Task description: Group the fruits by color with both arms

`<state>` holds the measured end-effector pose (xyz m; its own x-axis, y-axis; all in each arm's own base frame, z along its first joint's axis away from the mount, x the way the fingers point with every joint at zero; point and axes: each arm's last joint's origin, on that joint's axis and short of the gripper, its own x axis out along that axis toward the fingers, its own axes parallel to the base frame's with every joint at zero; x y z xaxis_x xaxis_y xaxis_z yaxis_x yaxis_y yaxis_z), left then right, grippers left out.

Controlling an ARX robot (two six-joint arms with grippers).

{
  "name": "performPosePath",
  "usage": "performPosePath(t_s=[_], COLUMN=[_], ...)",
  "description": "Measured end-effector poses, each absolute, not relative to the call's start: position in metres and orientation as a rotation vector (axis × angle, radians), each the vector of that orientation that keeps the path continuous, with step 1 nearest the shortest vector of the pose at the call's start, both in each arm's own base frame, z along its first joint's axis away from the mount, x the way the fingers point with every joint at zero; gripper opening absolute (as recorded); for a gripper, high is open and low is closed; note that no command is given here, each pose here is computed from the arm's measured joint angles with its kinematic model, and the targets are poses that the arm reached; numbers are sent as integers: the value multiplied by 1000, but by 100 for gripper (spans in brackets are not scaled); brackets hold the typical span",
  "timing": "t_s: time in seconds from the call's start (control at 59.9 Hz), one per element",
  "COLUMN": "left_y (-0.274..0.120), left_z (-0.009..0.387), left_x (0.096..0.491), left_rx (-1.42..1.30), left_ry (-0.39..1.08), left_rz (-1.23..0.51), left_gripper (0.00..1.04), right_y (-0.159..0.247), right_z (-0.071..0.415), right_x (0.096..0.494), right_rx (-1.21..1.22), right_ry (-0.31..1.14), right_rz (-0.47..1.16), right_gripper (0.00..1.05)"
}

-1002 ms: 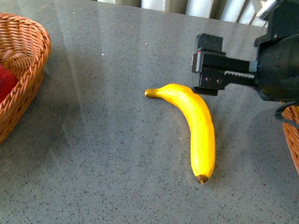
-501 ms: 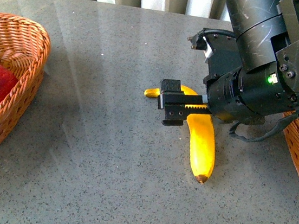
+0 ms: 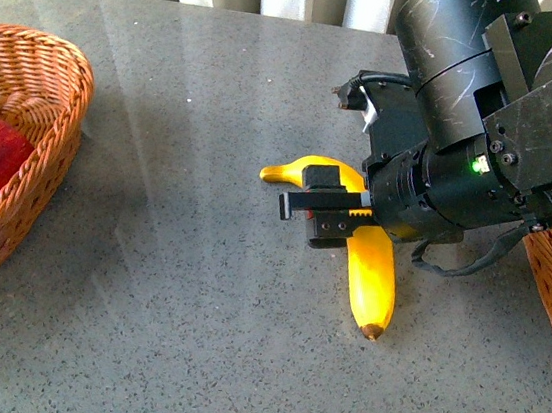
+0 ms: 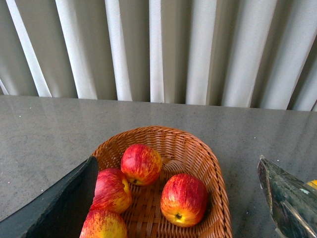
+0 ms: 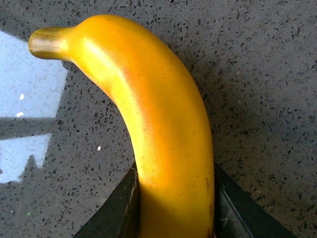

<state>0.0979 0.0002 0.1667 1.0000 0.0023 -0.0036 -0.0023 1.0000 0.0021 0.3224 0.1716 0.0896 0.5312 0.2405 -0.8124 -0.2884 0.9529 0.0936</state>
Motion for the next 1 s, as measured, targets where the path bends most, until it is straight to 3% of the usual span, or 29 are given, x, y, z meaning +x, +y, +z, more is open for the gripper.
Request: performPosePath(t_s=[0.117,0.217,0.301,0.401,0.702,1.002], left_y=[0,0,0,0,0,0], left_z=[167,167,167,167,167,167], left_x=[98,98,98,98,98,98], left_rx=[2,2,2,2,2,2], left_ry=[4,4,4,4,4,4], left_rz=[2,2,2,2,2,2], left_gripper=[96,96,96,96,96,96], right_y=[168,156,127,80,-32,-55], right_z=[108,148,191,212,179,155], right_x=[316,310,300,291,285,277], right_rx=[-12,49,108,159,187,201], right_ry=[918,780,643,575,637,702], right_rz=[319,312,266,166,-122,-181], right_gripper=[28,28,28,28,28,28])
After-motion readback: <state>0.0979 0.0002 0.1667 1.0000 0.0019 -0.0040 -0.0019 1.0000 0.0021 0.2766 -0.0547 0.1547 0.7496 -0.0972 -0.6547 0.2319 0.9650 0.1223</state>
